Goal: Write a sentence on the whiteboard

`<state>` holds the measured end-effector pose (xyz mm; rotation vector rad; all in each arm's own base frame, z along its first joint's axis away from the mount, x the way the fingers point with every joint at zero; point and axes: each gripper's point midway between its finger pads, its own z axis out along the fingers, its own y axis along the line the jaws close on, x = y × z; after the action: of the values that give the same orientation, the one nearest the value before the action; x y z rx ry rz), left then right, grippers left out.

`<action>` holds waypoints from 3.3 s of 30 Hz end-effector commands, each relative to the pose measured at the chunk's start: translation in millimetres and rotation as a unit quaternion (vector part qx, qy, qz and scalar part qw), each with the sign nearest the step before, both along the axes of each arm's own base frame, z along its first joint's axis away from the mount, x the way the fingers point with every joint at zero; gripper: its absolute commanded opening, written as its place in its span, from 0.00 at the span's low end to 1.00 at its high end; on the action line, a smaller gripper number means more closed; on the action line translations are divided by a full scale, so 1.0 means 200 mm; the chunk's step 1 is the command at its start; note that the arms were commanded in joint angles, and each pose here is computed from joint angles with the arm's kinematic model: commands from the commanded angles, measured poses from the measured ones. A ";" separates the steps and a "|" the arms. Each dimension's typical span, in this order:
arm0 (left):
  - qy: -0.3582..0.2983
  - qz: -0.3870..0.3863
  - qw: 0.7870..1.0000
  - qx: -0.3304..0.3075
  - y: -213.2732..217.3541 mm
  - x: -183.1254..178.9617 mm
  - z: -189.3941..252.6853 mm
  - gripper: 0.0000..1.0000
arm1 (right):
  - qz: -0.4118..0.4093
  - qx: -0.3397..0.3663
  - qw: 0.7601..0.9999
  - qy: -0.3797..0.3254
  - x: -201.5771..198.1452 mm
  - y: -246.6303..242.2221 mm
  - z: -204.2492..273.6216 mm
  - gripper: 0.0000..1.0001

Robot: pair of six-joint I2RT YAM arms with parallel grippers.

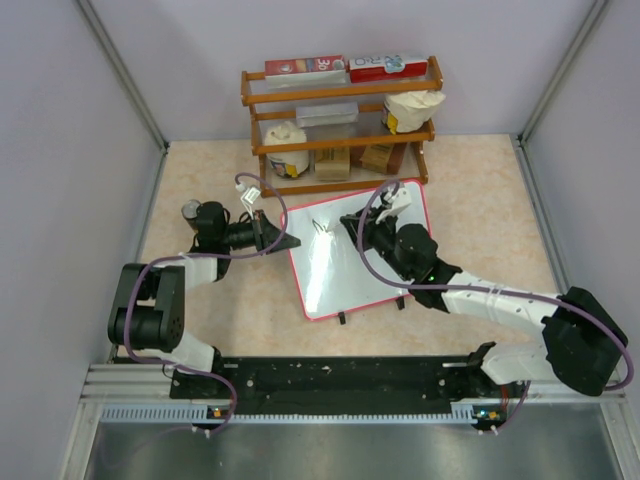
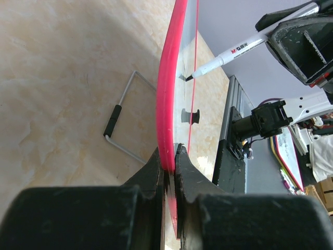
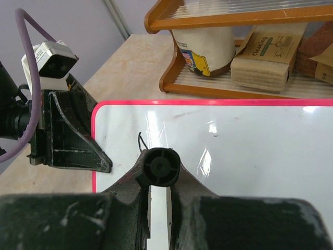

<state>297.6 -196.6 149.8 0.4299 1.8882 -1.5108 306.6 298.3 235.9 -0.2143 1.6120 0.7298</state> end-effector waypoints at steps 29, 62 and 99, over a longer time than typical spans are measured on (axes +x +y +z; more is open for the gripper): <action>-0.082 -0.012 0.996 0.027 -0.01 0.03 -0.04 0.00 | -0.048 0.012 0.999 -0.015 0.11 -0.03 0.12 0.00; -0.082 -0.011 0.996 0.029 -0.01 0.04 -0.04 0.00 | -0.050 0.062 0.996 -0.036 0.02 -0.14 0.26 0.00; -0.079 -0.014 0.996 0.030 -0.01 0.04 -0.05 0.00 | -0.025 0.020 0.999 0.017 0.04 -0.06 0.01 0.00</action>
<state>298.1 -197.3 149.9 0.4411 1.8931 -1.5144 311.4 287.7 239.3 -0.1479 1.6328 0.7247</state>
